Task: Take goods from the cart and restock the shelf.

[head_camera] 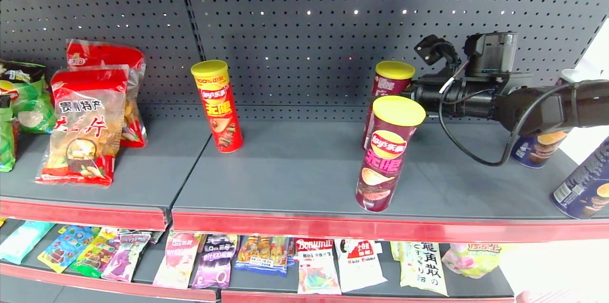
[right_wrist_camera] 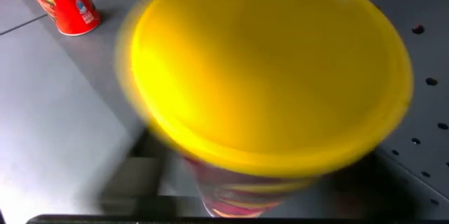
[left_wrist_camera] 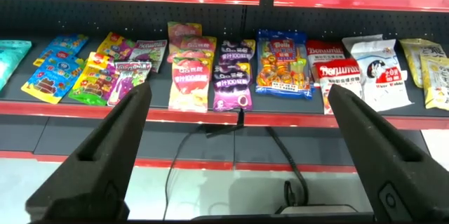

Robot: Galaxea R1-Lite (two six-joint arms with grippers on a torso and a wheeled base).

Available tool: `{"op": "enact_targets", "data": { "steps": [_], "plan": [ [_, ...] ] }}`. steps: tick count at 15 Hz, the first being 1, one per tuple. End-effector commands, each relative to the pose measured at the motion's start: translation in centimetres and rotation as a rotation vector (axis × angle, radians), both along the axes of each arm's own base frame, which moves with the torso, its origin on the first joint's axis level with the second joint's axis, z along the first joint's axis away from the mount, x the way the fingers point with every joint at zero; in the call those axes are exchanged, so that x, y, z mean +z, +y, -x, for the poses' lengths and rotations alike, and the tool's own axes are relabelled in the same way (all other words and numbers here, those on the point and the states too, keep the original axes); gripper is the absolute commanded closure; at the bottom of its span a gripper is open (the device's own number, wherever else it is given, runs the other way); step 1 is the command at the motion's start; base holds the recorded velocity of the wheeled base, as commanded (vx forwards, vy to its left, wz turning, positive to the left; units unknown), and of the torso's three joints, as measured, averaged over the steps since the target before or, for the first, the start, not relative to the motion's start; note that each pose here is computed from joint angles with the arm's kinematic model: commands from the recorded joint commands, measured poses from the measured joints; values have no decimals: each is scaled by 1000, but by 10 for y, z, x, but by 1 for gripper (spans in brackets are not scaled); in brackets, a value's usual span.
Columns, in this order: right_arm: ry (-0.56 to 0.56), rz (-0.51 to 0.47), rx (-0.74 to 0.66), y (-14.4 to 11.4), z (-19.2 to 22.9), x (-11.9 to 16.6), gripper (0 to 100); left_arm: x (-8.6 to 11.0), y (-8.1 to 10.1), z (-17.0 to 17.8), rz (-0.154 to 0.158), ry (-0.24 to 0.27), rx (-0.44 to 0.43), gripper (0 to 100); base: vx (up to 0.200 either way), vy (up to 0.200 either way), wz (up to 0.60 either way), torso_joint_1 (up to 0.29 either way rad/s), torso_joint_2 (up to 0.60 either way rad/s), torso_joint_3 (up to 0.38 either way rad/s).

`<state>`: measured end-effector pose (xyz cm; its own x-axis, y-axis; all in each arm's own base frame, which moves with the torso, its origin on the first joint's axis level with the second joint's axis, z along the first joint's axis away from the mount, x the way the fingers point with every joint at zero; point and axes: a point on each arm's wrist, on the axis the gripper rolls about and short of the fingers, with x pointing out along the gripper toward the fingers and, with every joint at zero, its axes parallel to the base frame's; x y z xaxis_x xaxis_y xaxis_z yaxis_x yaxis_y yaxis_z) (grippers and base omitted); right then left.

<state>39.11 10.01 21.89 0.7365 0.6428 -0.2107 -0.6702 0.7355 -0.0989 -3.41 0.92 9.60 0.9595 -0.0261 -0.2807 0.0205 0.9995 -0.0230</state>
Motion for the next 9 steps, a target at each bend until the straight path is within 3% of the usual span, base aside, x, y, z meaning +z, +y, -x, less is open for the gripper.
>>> {"op": "enact_targets", "data": {
  "steps": [1, 9],
  "plan": [
    [-3, 0, 2, 0, 1, 1, 0, 0, 0, 0, 0, 4, 0, 0, 0, 0, 0, 0, 0, 0],
    [-23, 3, -72, -12, 34, 20, 0, 0, 0, 0, 2, 4, -8, 0, 0, 0, 0, 0, 0, 0]
  ]
}}
